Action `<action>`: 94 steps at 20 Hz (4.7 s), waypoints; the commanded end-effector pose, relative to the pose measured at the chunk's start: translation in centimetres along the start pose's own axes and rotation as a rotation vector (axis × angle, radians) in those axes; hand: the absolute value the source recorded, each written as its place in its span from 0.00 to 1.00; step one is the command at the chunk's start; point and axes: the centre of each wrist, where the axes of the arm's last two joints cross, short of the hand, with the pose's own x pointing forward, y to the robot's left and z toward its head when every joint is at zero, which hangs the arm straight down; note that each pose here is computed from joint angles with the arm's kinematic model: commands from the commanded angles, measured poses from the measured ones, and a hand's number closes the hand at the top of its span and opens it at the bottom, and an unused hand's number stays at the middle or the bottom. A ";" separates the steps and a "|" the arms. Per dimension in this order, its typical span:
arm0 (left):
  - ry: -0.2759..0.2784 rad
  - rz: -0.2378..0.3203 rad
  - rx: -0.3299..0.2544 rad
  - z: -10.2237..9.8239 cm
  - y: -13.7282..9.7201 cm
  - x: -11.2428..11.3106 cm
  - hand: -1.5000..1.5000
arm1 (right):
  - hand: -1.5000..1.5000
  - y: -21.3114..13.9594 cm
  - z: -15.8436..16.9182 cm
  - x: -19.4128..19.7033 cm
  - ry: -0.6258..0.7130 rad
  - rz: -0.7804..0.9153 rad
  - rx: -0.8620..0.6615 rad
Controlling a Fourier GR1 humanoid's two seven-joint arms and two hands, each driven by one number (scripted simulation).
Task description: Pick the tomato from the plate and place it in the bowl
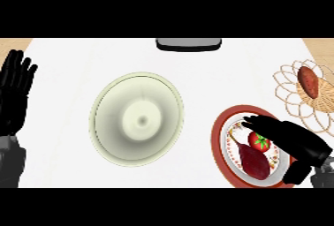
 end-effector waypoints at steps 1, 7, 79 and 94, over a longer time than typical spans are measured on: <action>0.002 0.014 -0.005 -0.3 -0.2 -0.5 0.50 | 0.00 2.3 0.3 -2.1 0.015 -0.001 0.001; -0.012 -0.016 0.019 -1.3 0.5 0.8 0.50 | 0.00 1.2 -2.7 -1.3 0.067 0.011 0.029; 0.012 0.001 0.001 -1.2 0.4 -1.4 0.50 | 1.00 -29.3 -18.4 14.7 -0.787 -0.097 -0.067; 0.004 -0.004 -0.009 -0.7 0.0 -0.9 0.50 | 1.00 -14.8 -23.3 17.5 -0.540 -0.024 -0.053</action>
